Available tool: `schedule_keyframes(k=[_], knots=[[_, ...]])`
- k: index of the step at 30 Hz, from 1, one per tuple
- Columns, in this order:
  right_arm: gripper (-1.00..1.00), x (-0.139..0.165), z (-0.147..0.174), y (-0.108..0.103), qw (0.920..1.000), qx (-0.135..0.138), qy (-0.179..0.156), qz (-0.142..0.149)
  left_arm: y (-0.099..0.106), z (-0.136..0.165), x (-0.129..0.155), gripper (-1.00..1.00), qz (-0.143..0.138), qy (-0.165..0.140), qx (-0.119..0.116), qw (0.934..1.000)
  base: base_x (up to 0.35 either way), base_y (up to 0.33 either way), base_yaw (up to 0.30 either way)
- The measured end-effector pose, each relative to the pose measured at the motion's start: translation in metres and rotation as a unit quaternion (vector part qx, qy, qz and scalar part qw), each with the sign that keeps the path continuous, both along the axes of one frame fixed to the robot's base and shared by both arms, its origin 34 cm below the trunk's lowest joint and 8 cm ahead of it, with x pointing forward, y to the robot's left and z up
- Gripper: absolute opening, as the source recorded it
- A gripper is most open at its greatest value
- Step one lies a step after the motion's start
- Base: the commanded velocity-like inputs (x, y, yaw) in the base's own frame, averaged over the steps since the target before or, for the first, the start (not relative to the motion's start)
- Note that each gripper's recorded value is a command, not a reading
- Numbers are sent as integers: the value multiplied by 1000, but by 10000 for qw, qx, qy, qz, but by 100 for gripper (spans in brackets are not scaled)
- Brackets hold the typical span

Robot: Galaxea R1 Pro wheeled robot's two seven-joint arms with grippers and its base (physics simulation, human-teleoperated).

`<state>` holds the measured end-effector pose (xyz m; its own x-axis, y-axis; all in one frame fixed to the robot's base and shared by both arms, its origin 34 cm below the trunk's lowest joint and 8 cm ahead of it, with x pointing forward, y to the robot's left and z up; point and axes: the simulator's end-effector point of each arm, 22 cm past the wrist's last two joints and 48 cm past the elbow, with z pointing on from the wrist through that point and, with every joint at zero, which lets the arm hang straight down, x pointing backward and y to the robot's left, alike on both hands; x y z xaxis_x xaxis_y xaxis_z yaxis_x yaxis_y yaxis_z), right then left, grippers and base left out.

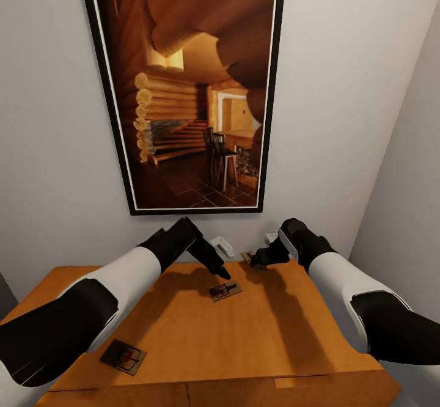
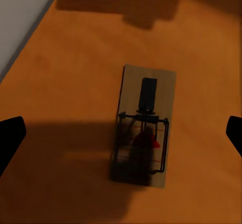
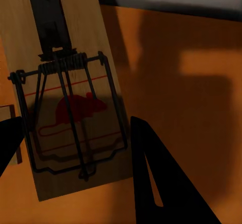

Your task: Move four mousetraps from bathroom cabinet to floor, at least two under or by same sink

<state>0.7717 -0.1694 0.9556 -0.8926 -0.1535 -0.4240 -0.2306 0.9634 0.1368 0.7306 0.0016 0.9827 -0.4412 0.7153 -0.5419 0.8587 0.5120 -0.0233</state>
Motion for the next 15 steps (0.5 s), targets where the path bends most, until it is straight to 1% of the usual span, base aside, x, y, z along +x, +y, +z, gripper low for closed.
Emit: schedule_keyframes(k=[4,5,12,15], knots=[[-100,0,0,0,10000,5,1,-1,-1,-2,-3,100,-68,21,43,10000,0,0,0],[-100,0,0,0,10000,6,1,-2,-2,-2,-5,100,-122,47,34,9999,0,0,0],[-100,0,0,0,10000,7,1,-2,-10,-2,-16,100,-461,127,-116,9988,0,0,0],[-100,0,0,0,10000,7,1,-2,-9,-4,-18,100,-521,170,-134,9984,0,0,0]])
